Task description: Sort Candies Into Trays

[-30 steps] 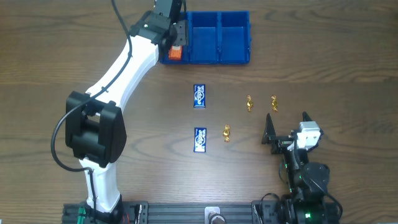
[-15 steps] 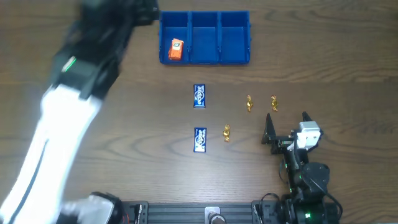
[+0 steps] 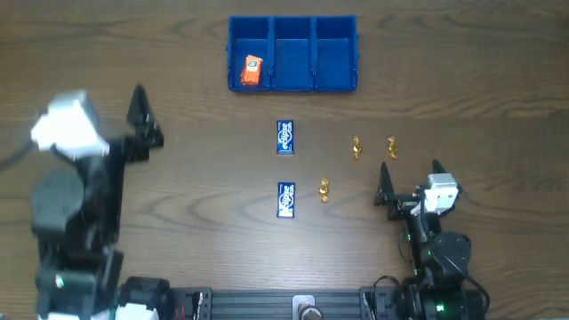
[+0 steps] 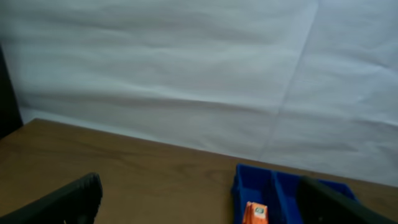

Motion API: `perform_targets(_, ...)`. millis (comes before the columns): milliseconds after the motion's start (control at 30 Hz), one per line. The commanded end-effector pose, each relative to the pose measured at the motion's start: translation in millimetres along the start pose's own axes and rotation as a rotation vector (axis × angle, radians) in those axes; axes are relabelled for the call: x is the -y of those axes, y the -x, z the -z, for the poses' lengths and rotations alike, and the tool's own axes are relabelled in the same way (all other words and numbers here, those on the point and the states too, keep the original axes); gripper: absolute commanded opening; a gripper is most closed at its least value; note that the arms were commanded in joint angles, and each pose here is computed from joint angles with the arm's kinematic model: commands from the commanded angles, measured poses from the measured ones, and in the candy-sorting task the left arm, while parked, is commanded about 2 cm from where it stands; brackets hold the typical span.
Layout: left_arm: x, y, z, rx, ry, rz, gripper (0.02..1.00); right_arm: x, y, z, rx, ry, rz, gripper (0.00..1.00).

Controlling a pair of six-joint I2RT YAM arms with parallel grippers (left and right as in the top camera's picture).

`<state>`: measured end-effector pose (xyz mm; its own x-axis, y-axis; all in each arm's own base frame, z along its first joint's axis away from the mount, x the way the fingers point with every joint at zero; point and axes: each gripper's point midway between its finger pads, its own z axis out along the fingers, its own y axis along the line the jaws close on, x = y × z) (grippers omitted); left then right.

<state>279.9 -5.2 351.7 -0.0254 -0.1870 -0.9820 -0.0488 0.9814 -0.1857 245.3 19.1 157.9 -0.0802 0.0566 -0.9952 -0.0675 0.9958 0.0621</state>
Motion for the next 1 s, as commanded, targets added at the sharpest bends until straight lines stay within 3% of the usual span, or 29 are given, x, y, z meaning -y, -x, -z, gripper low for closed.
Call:
perform_targets(33, -17, -41, 22, 0.020, -0.012, -0.021, 0.998, -1, -1, 0, 0.000, 0.007, 0.010, 0.998)
perform_targets(333, -36, -106, 32, 0.060, -0.016, 0.019, 0.998, -1, -1, 0, 0.000, 0.007, 0.010, 0.998)
perform_targets(667, -34, -136, 29, 0.123, -0.071, 0.018, 0.998, -1, -1, 0, 0.000, 0.007, 0.010, 0.998)
perform_targets(1000, -23, -192, 29, -0.051, -0.138, -0.034, 0.996, -1, -1, 0, 0.000, 0.007, 0.010, 0.998)
